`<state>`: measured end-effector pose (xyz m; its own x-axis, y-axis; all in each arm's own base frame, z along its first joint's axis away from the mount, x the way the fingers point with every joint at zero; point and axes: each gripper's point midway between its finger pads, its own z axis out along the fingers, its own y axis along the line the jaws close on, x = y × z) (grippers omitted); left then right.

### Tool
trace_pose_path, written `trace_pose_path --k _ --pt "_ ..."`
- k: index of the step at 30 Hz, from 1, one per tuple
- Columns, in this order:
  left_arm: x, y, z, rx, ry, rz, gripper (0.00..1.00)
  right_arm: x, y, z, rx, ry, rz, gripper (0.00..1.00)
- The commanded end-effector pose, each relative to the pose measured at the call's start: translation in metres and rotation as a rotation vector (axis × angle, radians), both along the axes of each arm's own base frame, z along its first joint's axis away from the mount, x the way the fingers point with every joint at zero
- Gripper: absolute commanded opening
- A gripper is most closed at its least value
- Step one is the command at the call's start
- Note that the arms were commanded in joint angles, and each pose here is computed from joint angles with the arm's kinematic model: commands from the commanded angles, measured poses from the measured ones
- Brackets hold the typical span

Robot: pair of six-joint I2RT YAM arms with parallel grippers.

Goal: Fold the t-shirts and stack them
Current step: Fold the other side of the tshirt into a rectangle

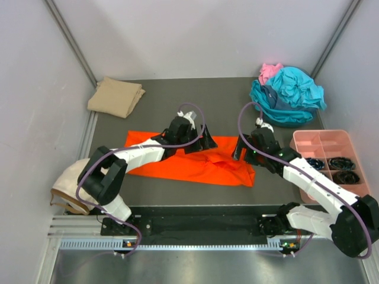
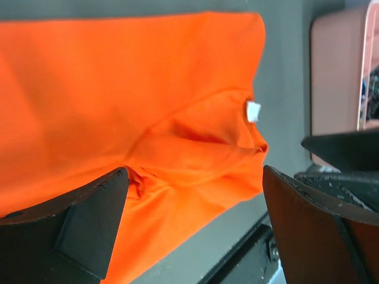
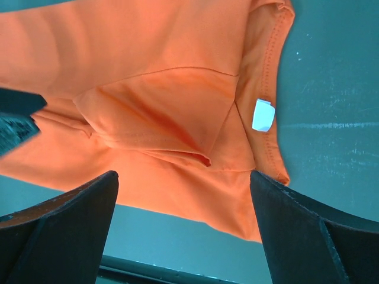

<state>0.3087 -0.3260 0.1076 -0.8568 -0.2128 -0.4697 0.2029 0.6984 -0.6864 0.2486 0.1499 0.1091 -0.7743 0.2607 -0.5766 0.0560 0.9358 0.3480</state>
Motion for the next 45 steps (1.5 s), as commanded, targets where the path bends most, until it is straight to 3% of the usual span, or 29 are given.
trace_pose_path --k 1,29,45 --pt "-0.012 -0.014 0.013 -0.07 -0.016 -0.04 0.99 0.0 0.0 0.007 0.032 -0.032 -0.02 0.92" --pt "-0.045 -0.032 -0.022 -0.093 0.08 -0.077 0.99 -0.015 -0.007 -0.004 0.03 -0.009 -0.024 0.93" --pt "-0.034 -0.044 -0.045 -0.106 0.08 -0.083 0.99 -0.022 -0.012 -0.002 0.02 -0.001 -0.028 0.93"
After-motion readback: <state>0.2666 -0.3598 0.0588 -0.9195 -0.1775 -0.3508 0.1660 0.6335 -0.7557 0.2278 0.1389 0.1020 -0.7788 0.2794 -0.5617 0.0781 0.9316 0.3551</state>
